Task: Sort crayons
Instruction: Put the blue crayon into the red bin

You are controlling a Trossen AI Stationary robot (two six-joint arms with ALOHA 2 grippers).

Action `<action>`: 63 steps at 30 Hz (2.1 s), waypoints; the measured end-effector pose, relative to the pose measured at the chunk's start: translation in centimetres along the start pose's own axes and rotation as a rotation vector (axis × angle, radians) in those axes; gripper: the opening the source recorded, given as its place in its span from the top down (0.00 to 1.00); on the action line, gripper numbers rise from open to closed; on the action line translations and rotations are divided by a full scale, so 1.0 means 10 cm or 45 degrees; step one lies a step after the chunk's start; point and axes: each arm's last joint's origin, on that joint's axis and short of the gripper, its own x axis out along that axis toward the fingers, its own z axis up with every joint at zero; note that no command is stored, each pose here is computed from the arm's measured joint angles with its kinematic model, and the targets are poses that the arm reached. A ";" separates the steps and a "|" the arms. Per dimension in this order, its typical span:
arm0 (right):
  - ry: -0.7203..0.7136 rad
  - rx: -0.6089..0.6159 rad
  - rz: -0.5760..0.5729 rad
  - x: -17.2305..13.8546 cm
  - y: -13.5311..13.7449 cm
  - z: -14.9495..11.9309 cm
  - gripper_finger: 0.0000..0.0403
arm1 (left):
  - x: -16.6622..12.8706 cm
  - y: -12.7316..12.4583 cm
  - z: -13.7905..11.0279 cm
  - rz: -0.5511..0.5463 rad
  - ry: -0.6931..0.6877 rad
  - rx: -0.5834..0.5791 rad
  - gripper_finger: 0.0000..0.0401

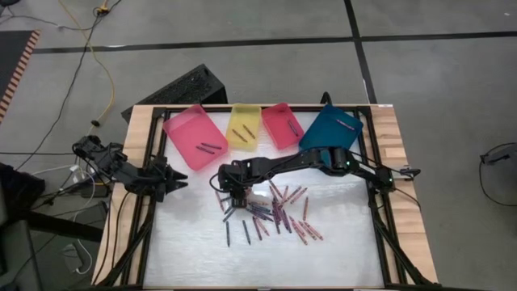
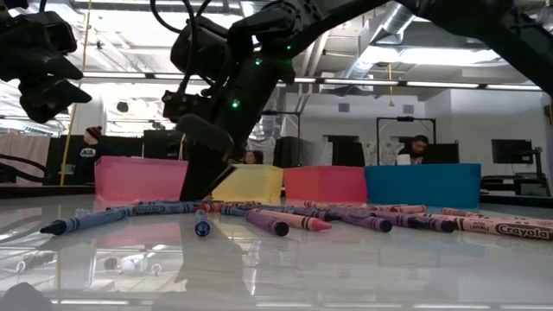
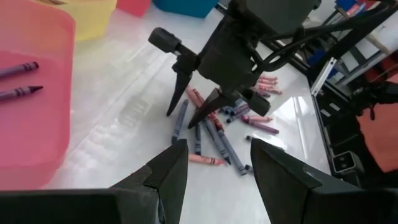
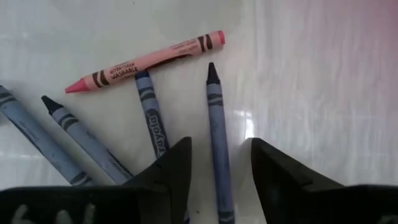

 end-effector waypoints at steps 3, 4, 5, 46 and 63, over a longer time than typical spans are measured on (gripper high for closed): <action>0.010 0.042 -0.030 0.02 0.00 -0.01 0.59 | 0.00 0.00 0.00 -0.003 0.004 -0.001 0.59; 0.012 0.062 -0.046 0.02 0.00 -0.02 0.60 | 0.00 0.00 0.00 -0.004 0.004 -0.002 0.59; 0.013 0.085 -0.062 0.03 -0.01 -0.02 0.62 | 0.00 0.00 0.00 -0.003 0.004 -0.007 0.59; 0.187 0.147 -0.112 -0.33 -0.30 0.05 0.98 | -0.01 0.07 0.02 0.228 -0.193 -0.084 0.59; 0.435 0.080 -0.115 -0.53 -0.58 -0.14 0.98 | -0.02 0.16 -0.02 0.388 -0.251 -0.106 0.59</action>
